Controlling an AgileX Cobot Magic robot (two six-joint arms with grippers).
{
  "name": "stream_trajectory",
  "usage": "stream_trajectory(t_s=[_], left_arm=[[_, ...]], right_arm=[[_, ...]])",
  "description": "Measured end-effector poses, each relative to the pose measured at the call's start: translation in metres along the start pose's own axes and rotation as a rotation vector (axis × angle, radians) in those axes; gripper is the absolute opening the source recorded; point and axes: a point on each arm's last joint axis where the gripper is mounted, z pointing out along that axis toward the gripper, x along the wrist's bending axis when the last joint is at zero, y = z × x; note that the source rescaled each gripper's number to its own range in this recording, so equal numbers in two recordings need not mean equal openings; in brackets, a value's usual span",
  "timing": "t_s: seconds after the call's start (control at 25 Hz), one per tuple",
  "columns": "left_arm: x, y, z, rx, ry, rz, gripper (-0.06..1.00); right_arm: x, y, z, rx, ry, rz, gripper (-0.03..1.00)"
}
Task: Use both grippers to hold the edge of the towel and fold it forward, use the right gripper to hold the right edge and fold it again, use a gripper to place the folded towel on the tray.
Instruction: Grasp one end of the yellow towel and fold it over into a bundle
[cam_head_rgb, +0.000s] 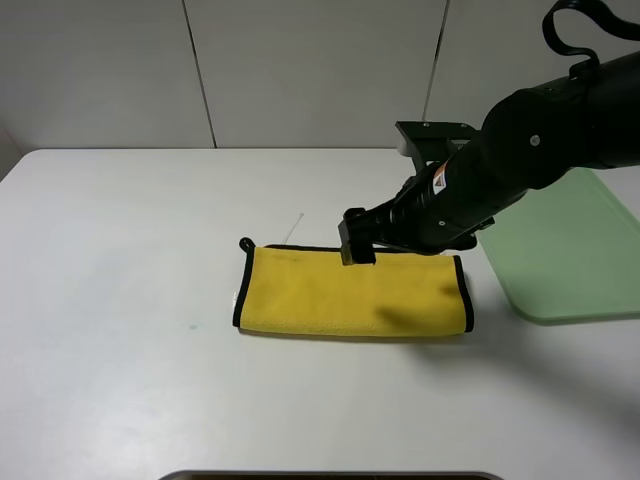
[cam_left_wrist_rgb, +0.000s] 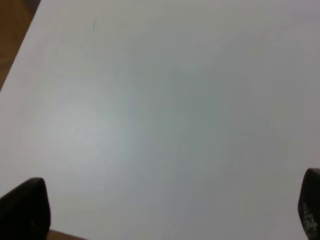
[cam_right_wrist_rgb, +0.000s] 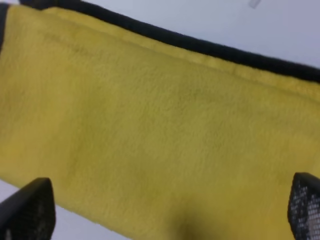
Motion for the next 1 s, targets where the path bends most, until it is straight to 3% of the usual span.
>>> stream_trajectory(t_s=[0.28,0.72,1.0], left_arm=[[0.001,0.0,0.0,-0.001,0.012,-0.01,1.0],[0.001,0.0,0.0,-0.001,0.014,-0.009,1.0],[0.001,0.0,0.0,-0.001,0.014,-0.009,1.0]], right_arm=[[-0.006,-0.004,0.0,0.042,-0.073,0.133,1.0],[-0.017,-0.01,-0.002,0.108,-0.165,0.132,1.0],[-0.04,-0.009,0.01,0.152,-0.208,0.165,1.0]])
